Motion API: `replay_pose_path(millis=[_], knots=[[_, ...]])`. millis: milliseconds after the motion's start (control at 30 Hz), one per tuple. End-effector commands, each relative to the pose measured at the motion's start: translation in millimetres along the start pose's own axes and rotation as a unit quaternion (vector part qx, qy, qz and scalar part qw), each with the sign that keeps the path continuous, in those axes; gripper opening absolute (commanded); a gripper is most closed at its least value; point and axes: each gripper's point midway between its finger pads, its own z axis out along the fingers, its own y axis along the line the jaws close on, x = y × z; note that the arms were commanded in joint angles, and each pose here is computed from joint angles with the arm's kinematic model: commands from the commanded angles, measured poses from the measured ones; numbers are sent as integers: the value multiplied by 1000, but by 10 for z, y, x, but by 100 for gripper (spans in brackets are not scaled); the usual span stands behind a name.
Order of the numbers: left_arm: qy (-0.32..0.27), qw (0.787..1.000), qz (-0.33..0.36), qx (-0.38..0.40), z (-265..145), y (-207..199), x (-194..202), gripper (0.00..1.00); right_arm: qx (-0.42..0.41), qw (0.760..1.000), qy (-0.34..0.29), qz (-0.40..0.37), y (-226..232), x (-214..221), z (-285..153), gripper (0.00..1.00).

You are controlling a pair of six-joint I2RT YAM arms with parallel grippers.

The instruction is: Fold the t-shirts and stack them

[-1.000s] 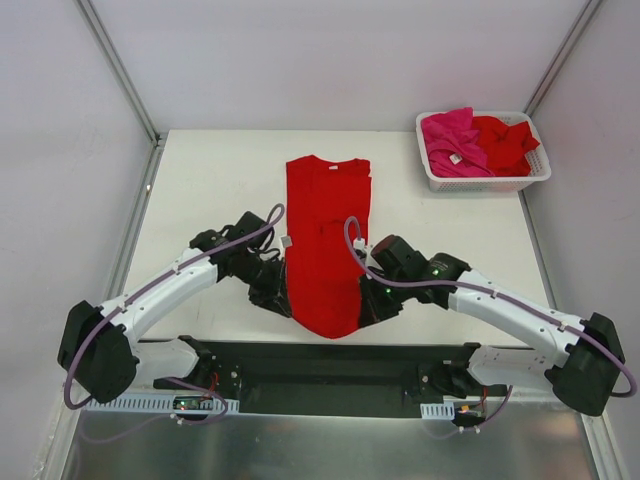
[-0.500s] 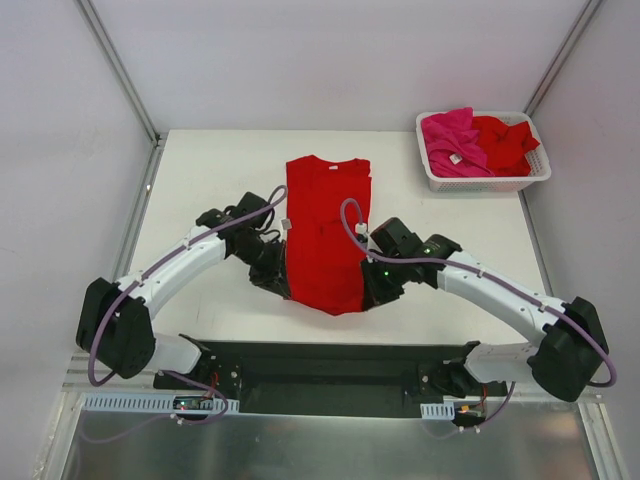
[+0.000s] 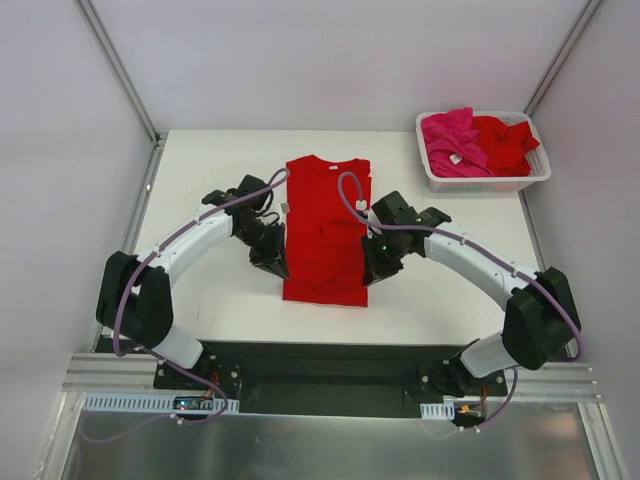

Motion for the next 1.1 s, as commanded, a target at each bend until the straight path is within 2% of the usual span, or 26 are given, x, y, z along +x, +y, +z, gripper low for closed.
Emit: replay_pose_path(millis=[0,733,1067], knots=[[-15,1000,22,-2,-62,-5,-249,0,-2,1000,-3,-20,-47,-179,-35,1],[-14,1000,8,8,106,0,-956,0,-24,1000,-8,18,-303,-881,16,1],[-16,1000,4,9,96,83,-1173,0,-30,999,-4,29,-350,-1033,105,2]])
